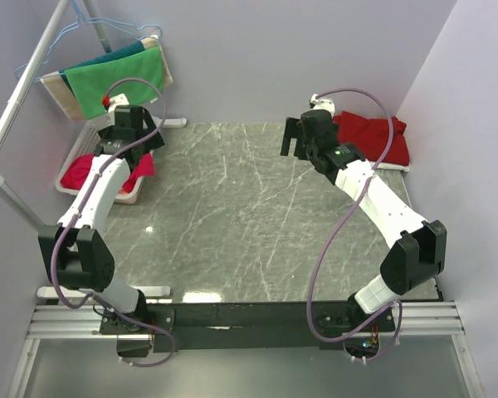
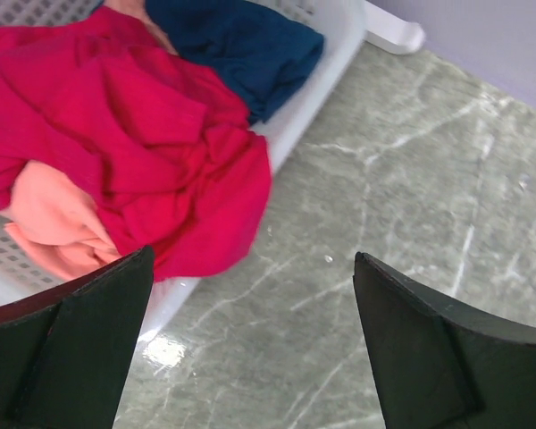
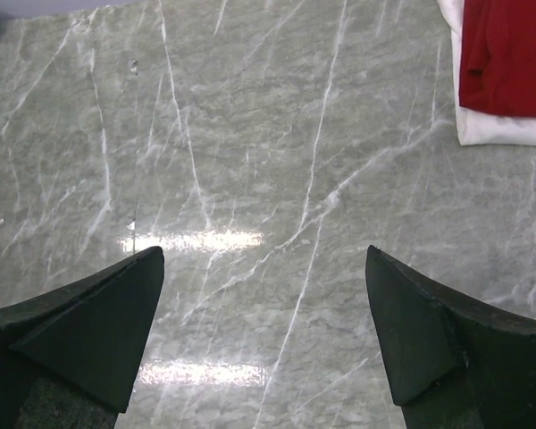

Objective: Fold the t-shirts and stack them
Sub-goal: Grab the tshirt from the pile

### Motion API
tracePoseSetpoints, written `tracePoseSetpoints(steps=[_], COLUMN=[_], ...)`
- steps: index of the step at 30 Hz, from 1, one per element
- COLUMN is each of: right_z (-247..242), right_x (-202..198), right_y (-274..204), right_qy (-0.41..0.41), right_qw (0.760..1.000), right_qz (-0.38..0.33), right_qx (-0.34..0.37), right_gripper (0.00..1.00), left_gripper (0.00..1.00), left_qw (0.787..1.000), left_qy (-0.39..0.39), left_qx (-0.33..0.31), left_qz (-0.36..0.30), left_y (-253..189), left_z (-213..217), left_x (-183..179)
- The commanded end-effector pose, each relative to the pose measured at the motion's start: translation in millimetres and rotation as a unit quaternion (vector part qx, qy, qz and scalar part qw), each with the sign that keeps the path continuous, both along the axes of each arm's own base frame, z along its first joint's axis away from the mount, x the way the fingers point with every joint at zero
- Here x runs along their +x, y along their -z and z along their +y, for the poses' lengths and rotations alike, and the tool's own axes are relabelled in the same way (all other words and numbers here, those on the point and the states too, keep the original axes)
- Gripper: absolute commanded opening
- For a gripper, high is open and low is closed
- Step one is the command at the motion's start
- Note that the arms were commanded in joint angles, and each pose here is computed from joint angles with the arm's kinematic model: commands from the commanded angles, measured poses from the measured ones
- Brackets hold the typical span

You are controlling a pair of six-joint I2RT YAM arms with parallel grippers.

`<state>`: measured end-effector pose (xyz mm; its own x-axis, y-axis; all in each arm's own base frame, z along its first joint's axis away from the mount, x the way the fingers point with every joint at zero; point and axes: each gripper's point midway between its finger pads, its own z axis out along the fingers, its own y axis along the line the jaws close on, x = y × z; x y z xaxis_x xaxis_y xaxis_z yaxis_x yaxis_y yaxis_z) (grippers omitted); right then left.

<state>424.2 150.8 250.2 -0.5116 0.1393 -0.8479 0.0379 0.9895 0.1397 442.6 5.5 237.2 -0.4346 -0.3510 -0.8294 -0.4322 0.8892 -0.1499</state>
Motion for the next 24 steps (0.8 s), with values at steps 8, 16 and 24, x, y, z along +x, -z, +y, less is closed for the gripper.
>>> tracePoseSetpoints(steps=[8, 16, 24], right_z=[-8.2, -5.1, -8.1], right_x=[-5.4, -6.2, -5.7], right_y=[-12.7, -0.5, 7.0], right_qy=[0.028, 0.023, 0.027], right_qw=[0.999, 1.0, 1.0], right_qz=[-0.015, 0.003, 0.011], right_qx=[0.012, 0.011, -0.002], right_gripper=[1.0, 1.0, 1.0], left_gripper=[0.99, 0.91, 0.8], left_qw=[0.997, 0.989, 0.98], left_qy=[-0.069, -0.141, -0.177], left_qx=[-0.028, -0.042, -0.062], left_qz=[-0.006, 0.006, 0.07], left_y=[-4.5, 15.0, 65.6], left_z=[48.4, 84.2, 103.9], left_x=[17.4, 33.3, 42.4])
